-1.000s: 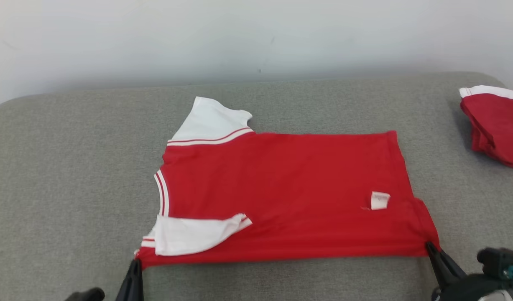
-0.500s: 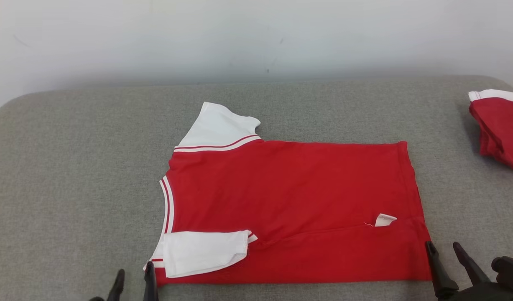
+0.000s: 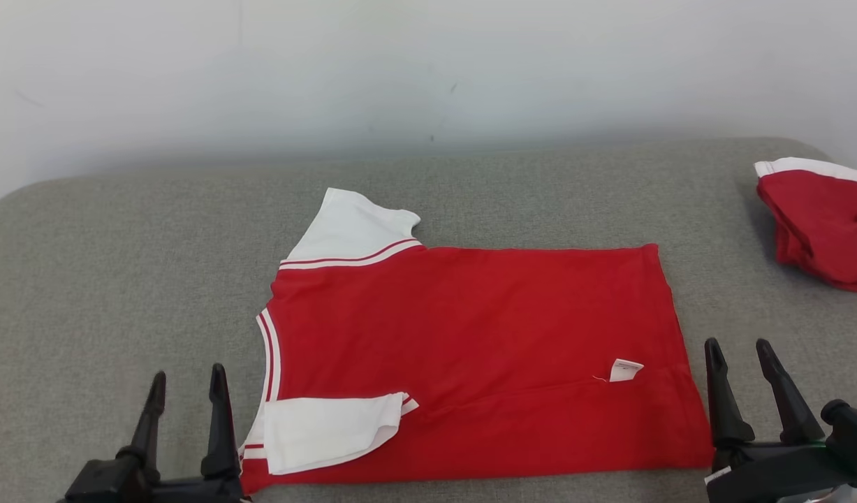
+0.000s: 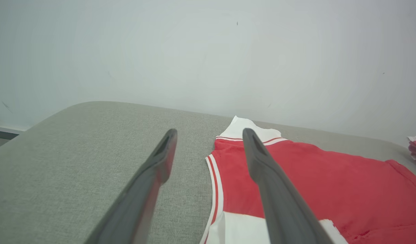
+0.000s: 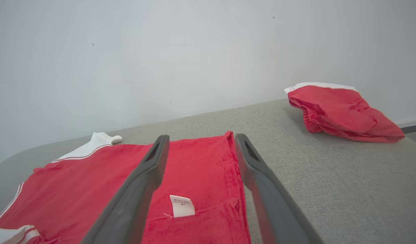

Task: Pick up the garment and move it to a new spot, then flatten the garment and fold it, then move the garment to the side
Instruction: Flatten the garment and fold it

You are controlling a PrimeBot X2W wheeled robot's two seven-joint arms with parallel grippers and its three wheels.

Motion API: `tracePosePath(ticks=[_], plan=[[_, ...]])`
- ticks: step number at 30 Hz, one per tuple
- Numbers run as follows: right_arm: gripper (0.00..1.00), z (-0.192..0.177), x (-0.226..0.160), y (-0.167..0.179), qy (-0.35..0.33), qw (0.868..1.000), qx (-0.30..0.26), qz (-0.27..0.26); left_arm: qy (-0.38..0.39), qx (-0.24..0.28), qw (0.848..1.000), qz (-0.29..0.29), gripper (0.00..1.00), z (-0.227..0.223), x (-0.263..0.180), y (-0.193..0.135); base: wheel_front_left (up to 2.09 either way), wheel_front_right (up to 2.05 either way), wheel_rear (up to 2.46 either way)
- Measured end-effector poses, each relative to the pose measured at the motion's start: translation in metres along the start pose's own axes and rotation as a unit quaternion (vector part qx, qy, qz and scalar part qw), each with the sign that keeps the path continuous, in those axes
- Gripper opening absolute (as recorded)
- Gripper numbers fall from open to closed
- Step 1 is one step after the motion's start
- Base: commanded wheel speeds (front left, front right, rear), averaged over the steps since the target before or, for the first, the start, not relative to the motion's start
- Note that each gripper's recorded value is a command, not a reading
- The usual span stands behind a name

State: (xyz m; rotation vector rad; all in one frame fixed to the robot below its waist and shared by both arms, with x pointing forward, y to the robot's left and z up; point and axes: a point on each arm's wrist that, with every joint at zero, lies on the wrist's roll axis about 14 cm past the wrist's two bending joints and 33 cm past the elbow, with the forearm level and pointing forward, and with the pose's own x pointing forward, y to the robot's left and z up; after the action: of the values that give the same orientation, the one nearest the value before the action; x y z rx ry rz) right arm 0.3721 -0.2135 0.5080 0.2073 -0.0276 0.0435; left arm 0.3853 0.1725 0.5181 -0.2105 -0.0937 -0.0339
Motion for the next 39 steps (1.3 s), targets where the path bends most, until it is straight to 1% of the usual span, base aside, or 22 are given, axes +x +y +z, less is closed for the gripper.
tracePosePath(ticks=[3,6,9,12,16,25,32,37,39], plan=[[1.0,0.009,0.001,0.005,-0.025,1.0,-0.005,0.008,-0.023,0.017,1.0,-0.011,1.0,0.013,0.004,-0.005,0.0,0.0,0.0],[1.0,0.015,-0.001,0.01,-0.041,0.999,-0.011,0.014,-0.04,0.016,0.999,-0.021,1.0,0.023,0.006,-0.011,0.0,0.0,0.0],[1.0,0.017,-0.002,0.019,-0.048,0.998,-0.011,0.028,-0.046,0.03,0.998,-0.042,1.0,0.026,0.006,-0.016,0.0,0.0,0.0],[1.0,0.016,-0.005,0.02,-0.049,0.998,-0.015,0.03,-0.045,0.052,0.996,-0.064,1.0,0.026,0.004,-0.022,0.0,0.0,0.0],[1.0,0.013,-0.008,0.021,-0.047,0.998,-0.015,0.03,-0.041,0.045,0.996,-0.064,1.0,0.022,0.0,-0.022,0.0,0.0,0.0],[1.0,0.004,-0.013,0.018,-0.037,0.999,-0.013,0.018,-0.021,0.047,0.998,-0.037,1.0,0.011,-0.012,0.001,0.0,0.0,0.0],[1.0,0.002,-0.013,0.017,-0.033,0.999,-0.017,0.019,-0.013,0.047,0.998,-0.038,1.0,0.005,-0.011,0.002,0.0,0.0,0.0],[1.0,0.0,-0.001,0.003,-0.017,0.999,-0.038,0.014,-0.02,0.054,0.997,-0.055,1.0,0.009,0.011,-0.003,0.0,0.0,0.0],[1.0,0.0,0.008,-0.003,-0.004,0.999,-0.036,0.01,-0.02,0.064,0.995,-0.068,1.0,0.01,0.024,-0.006,0.0,0.0,0.0]])
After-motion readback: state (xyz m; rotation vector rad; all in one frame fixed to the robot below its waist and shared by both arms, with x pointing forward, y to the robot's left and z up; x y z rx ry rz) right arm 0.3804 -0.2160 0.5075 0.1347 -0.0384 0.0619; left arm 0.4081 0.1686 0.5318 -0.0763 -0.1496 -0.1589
